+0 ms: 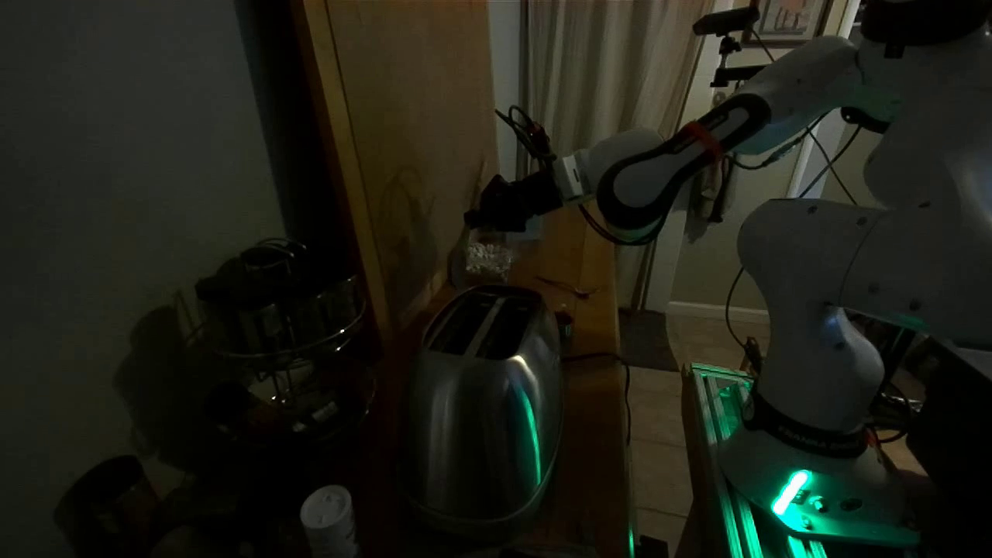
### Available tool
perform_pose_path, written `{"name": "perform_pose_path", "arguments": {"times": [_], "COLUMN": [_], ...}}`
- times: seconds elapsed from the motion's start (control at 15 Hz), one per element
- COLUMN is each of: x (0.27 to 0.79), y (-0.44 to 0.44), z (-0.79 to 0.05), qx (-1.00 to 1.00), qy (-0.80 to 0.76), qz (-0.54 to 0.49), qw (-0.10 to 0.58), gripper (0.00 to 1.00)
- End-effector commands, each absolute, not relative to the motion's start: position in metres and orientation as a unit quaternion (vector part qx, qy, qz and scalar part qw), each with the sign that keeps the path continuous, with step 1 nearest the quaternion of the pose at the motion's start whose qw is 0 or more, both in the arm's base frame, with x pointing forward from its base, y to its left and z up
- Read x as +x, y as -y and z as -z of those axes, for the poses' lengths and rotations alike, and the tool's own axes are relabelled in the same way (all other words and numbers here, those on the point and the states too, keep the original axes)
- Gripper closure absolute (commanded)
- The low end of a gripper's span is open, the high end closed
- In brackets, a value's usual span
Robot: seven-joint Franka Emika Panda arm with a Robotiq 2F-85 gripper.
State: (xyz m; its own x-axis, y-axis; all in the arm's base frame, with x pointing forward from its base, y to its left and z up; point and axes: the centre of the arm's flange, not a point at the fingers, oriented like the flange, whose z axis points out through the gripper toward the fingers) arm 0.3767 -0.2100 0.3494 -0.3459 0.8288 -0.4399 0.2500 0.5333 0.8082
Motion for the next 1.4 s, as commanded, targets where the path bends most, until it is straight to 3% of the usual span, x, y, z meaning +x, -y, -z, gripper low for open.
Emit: {"name": "perform_pose_path", "arguments": {"times": [0.0,0.4,0.73,1.0,1.33], "x": [0.373,0.373,0.375,0.382,0.39], "y": [0.2,0.203,0.205,0.209,0.211], "z": [-0.37,-0.376,-0.37,-0.368,-0.385], "qx": [0.432,0.522,0.602,0.668,0.706], "qy": [-0.744,-0.729,-0.717,-0.679,-0.639], "qz": [-0.274,-0.201,-0.141,-0.152,-0.171], "qw": [0.431,0.395,0.323,0.263,0.252], "gripper": [0.96,0.96,0.96,0.96,0.96]}}
